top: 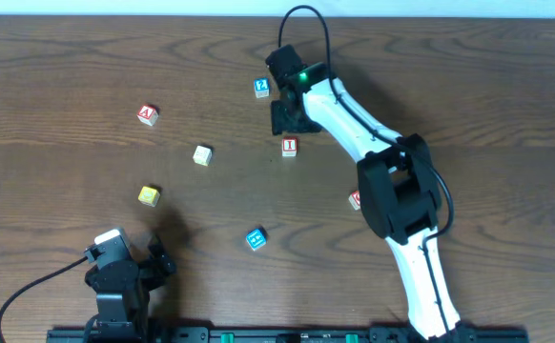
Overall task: Spell out Ai2
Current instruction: 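Move the right gripper over the blue '2' block, then lower the right gripper and grasp the blue '2' block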
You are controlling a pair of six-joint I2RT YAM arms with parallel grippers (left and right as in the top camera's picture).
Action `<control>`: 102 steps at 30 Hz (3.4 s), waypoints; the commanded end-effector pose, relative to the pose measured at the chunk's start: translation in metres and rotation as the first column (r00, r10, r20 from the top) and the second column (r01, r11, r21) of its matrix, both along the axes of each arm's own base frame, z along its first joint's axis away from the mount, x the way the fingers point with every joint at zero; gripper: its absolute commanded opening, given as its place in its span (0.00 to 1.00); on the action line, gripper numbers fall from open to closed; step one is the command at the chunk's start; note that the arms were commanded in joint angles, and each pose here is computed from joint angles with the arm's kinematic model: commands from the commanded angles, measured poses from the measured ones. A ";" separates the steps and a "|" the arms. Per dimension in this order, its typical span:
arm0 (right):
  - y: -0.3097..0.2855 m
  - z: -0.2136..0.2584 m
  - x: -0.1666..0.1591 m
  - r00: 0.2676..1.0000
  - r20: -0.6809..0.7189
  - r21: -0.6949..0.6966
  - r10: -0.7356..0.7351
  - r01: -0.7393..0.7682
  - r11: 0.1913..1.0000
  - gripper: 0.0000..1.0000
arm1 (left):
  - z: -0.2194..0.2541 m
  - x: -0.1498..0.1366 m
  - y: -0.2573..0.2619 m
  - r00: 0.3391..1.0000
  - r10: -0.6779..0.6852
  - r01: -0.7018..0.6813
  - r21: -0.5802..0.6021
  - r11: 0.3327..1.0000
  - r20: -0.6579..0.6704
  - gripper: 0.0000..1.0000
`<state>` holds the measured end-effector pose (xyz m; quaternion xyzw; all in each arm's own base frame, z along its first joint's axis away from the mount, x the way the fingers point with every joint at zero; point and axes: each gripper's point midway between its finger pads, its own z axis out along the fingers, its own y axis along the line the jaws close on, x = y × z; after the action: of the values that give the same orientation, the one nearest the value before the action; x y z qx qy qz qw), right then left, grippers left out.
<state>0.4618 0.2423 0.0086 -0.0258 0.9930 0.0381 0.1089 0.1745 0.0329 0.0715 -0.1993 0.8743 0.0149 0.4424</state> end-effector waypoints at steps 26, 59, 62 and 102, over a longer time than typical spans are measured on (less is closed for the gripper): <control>0.043 0.076 0.098 0.909 0.405 0.129 0.102 -0.167 0.977 0.54 | -0.014 -0.004 0.001 0.999 0.006 -0.006 -0.001 1.000 -0.041 0.96; 0.070 0.037 0.090 0.892 0.397 0.049 0.216 -0.256 0.966 0.64 | -0.014 -0.004 0.001 0.999 0.006 -0.006 -0.001 1.000 -0.041 0.95; 0.071 0.035 0.091 0.891 0.399 0.049 0.216 -0.256 0.966 0.66 | -0.014 -0.004 0.001 0.999 0.006 -0.006 -0.001 1.000 -0.041 0.95; 0.070 0.010 0.092 0.900 0.378 0.047 0.218 -0.254 0.966 0.43 | -0.014 -0.004 0.001 0.999 0.006 -0.006 -0.001 1.000 -0.041 0.95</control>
<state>0.5509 0.3117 0.0231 -0.1455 0.9417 0.0962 0.2876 0.1745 0.0329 0.0715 -0.1993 0.8743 0.0149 0.4424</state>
